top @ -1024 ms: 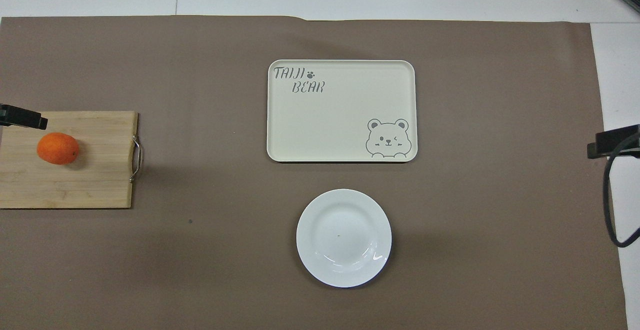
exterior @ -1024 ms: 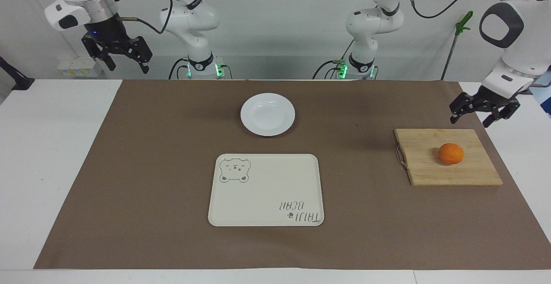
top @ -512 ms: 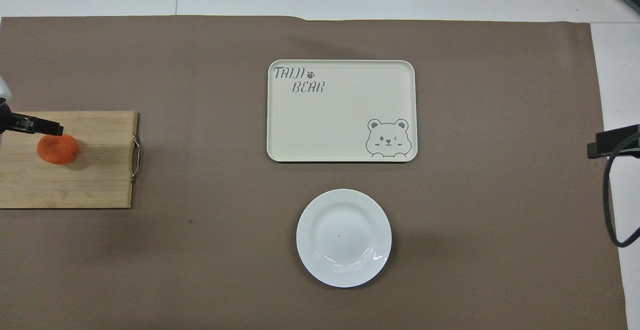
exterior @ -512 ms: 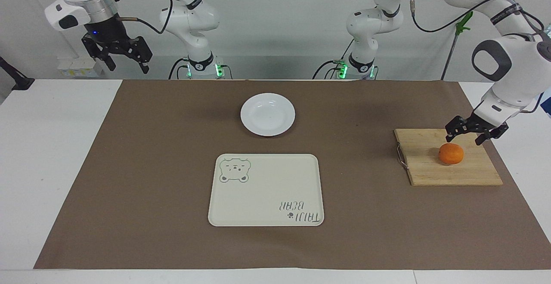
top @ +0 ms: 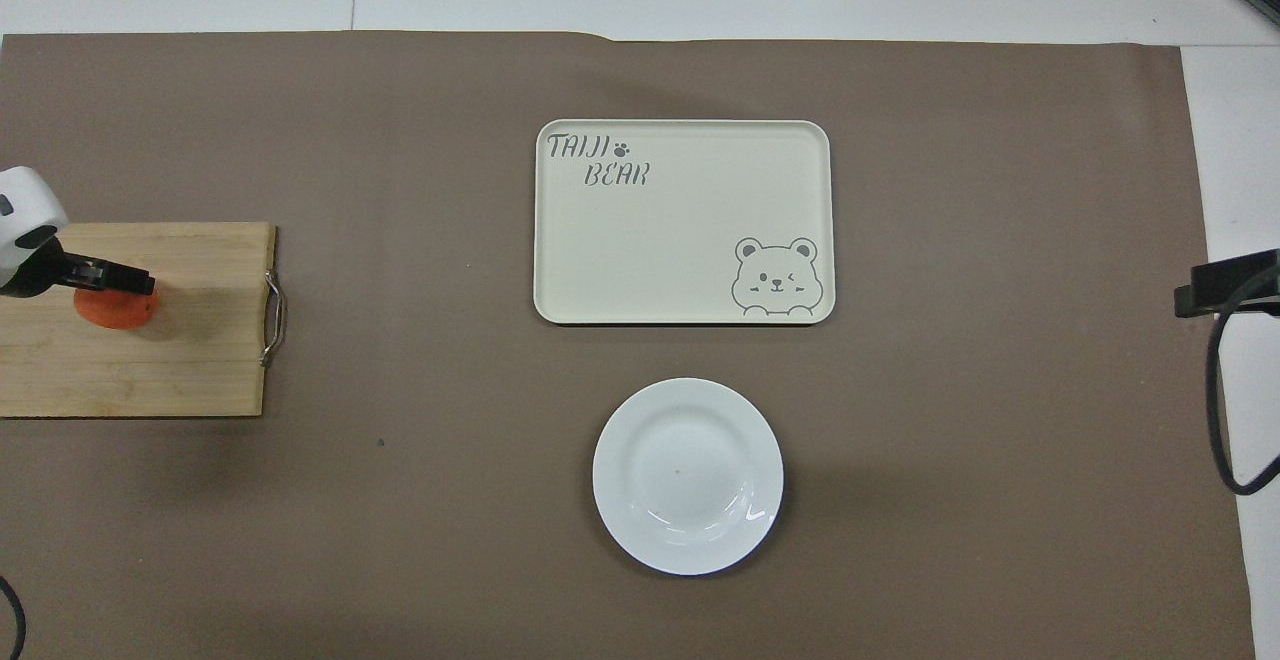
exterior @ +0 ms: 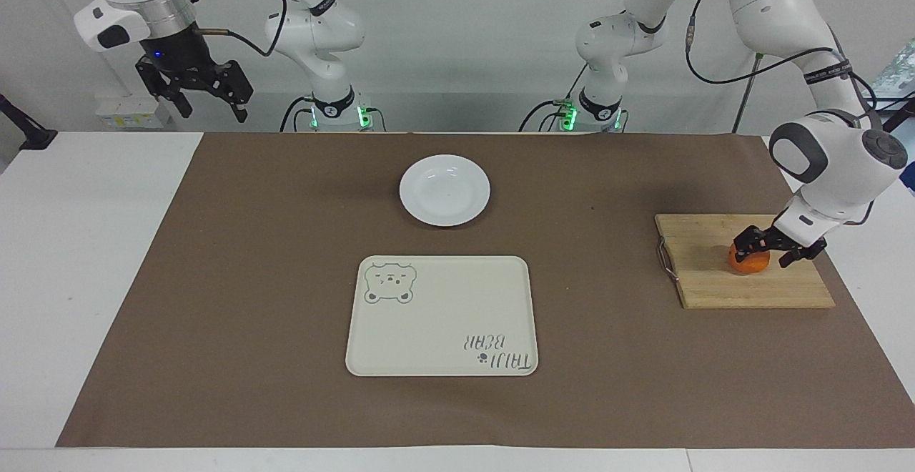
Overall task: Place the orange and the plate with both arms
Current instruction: 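Lower the left gripper onto the orange on the wooden board and grasp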
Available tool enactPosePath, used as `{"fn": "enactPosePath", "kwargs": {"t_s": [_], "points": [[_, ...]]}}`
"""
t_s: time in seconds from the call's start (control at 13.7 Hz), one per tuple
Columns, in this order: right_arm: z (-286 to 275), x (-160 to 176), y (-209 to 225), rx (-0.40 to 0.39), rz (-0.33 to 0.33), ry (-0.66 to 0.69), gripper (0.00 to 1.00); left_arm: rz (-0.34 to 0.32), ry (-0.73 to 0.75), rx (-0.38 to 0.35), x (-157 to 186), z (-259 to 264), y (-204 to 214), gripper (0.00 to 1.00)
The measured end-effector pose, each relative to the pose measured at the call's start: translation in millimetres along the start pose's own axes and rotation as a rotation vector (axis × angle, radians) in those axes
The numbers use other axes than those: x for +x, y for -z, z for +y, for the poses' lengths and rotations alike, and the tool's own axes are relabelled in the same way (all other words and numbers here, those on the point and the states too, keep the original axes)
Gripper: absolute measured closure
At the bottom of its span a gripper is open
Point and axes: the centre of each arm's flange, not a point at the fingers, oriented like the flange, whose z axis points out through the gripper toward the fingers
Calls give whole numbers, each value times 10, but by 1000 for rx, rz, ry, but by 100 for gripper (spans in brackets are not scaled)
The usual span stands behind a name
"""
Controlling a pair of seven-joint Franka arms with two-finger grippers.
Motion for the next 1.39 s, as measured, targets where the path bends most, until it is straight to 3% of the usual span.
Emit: {"fn": "enactPosePath", "kwargs": {"t_s": [0.37, 0.51, 0.59, 0.95, 1.39], "points": [[0, -1, 1, 0, 0, 0, 0, -13, 4, -6, -84, 17, -78, 0], [0, -1, 1, 0, 0, 0, 0, -8, 6, -3, -90, 6, -43, 19], [0, -1, 0, 0, 0, 0, 0, -6, 8, -3, -97, -3, -27, 20], [0, -1, 0, 0, 0, 0, 0, 8, -8, 0, -59, 88, 84, 20], [0, -1, 0, 0, 0, 0, 0, 41, -120, 5, 191, 751, 369, 20]]}}
